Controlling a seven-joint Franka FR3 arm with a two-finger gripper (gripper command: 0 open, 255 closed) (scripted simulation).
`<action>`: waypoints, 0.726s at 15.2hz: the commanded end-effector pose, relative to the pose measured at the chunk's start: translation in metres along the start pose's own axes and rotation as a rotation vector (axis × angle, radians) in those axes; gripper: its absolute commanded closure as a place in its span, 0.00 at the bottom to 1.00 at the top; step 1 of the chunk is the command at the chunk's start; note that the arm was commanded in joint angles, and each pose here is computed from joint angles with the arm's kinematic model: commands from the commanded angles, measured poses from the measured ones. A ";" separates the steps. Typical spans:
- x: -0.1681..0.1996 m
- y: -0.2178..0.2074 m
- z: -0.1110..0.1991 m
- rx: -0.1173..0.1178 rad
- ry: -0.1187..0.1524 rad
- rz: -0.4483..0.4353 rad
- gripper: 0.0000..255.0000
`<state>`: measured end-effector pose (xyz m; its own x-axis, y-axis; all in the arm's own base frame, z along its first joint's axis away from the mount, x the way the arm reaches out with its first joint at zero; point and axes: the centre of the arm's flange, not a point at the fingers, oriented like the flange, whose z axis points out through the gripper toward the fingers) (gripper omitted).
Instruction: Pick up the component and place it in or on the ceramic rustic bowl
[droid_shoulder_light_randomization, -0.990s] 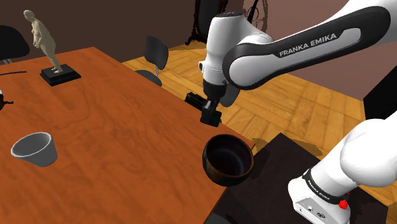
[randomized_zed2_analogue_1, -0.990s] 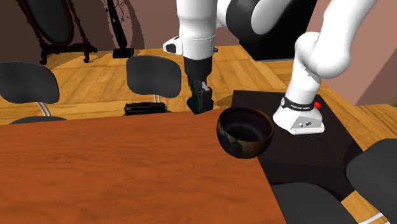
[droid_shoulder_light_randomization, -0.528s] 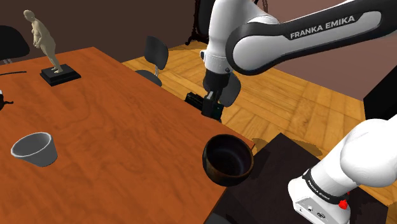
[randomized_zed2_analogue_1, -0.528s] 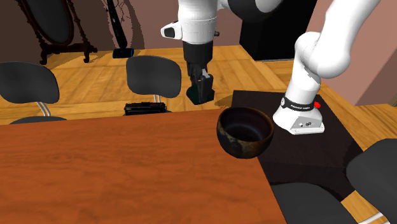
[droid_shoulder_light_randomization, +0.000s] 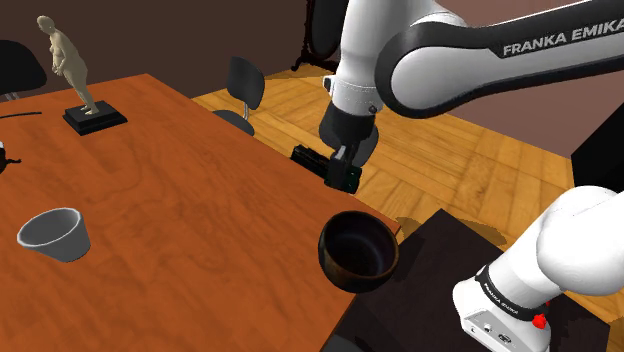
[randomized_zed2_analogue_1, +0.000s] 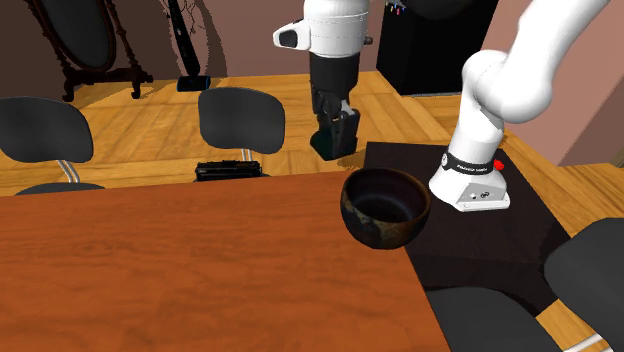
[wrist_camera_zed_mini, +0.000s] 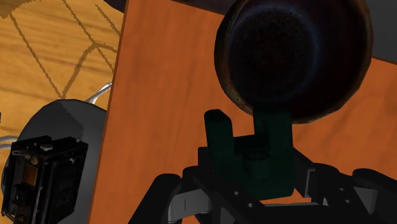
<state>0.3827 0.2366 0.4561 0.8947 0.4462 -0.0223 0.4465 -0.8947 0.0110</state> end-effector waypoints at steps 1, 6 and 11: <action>-0.020 -0.019 -0.001 0.000 0.000 0.001 1.00; -0.068 -0.064 0.000 0.000 0.000 0.001 1.00; -0.082 -0.077 0.022 0.000 0.000 0.001 1.00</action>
<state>0.2753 0.2693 0.4395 0.8947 0.4461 -0.0229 0.4464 -0.8948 0.0109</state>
